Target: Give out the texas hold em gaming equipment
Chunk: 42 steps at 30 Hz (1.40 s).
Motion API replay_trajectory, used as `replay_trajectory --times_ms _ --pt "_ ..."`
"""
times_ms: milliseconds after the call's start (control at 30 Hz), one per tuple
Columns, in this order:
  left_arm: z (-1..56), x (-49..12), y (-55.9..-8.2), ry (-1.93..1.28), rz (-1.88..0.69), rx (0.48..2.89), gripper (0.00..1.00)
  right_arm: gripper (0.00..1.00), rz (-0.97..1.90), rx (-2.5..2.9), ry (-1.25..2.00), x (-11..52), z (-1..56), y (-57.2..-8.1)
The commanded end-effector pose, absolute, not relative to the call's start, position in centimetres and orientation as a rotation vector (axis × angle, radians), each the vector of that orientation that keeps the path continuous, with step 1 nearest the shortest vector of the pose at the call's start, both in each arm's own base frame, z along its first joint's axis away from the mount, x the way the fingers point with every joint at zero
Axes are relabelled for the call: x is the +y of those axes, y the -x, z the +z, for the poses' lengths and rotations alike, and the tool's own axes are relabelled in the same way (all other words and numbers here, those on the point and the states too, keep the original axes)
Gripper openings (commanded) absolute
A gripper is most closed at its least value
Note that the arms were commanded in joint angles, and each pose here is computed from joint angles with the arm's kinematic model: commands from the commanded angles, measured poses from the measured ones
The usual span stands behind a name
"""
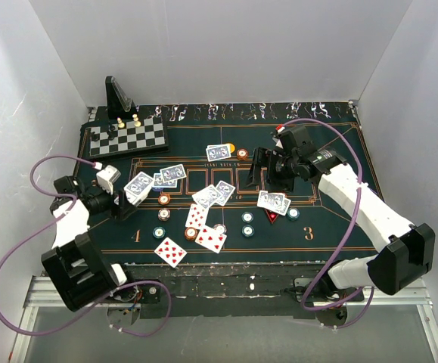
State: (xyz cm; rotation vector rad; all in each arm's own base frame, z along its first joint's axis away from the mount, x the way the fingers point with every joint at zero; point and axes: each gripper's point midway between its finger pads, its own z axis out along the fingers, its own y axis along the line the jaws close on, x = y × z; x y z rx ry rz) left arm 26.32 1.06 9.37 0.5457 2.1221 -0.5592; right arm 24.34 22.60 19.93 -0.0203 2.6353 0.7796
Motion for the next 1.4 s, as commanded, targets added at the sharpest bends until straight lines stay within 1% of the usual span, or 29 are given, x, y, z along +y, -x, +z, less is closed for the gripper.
replay_trajectory --times_ms 0,133,300,400,433,467,500,533,567,600,633,767,933,1167,1367 --pt "8.6 0.4 -24.9 -0.739 -0.601 2.098 0.03 0.96 0.825 2.601 0.01 22.9 20.6 -24.5" --pt "7.0 0.0 -23.6 -0.852 -0.574 2.083 0.06 0.96 0.833 2.598 0.006 23.0 20.6 -24.6" --pt "6.5 -0.2 -23.3 -0.885 -0.577 2.06 0.12 0.96 0.836 2.601 0.003 23.2 20.6 -24.7" --pt "6.1 -0.2 -23.3 -0.878 -0.603 2.076 0.2 0.97 0.841 2.602 0.003 23.2 20.7 -24.6" --pt "6.0 -0.2 -23.3 -0.879 -0.607 2.081 0.27 0.97 0.839 2.602 0.004 23.2 20.7 -24.6" --pt "5.9 -0.1 -23.3 -0.874 -0.611 2.083 0.44 0.97 0.837 2.601 0.001 23.1 20.7 -24.6" --pt "5.9 0.0 -23.3 -0.872 -0.606 2.084 0.59 0.97 0.835 2.602 0.0 23.1 20.7 -24.6" --pt "5.8 0.1 -23.2 -0.879 -0.603 2.083 0.62 0.97 0.832 2.604 -0.001 23.0 20.7 -24.6" --pt "5.7 0.0 -23.0 -0.882 -0.598 2.084 0.63 0.97 0.831 2.602 -0.001 23.0 20.7 -24.5" --pt "5.6 0.1 -23.0 -0.885 -0.589 2.084 0.75 0.97 0.829 2.6 0.0 23.0 20.7 -24.6" --pt "5.6 0.2 -22.8 -0.893 -0.582 2.083 0.98 0.97 0.829 2.601 0.0 22.9 20.7 -24.5" --pt "5.6 0.4 -22.3 -0.904 -0.57 2.084 0.98 0.97 0.834 2.598 0.003 23.0 20.9 -24.6" --pt "7.0 0.8 -22.8 -0.885 -0.573 2.067 0.98 0.97 0.838 2.594 0.007 23.0 21.1 -24.6" --pt "13.0 0.8 -24.3 -0.805 -0.657 2.023 0.98 0.98 0.835 2.581 0.026 22.9 21.3 -24.5" --pt "17.7 0.5 -24.6 -0.631 -0.787 2.09 0.98 0.98 0.84 2.559 0.038 22.6 21.8 -24.3"
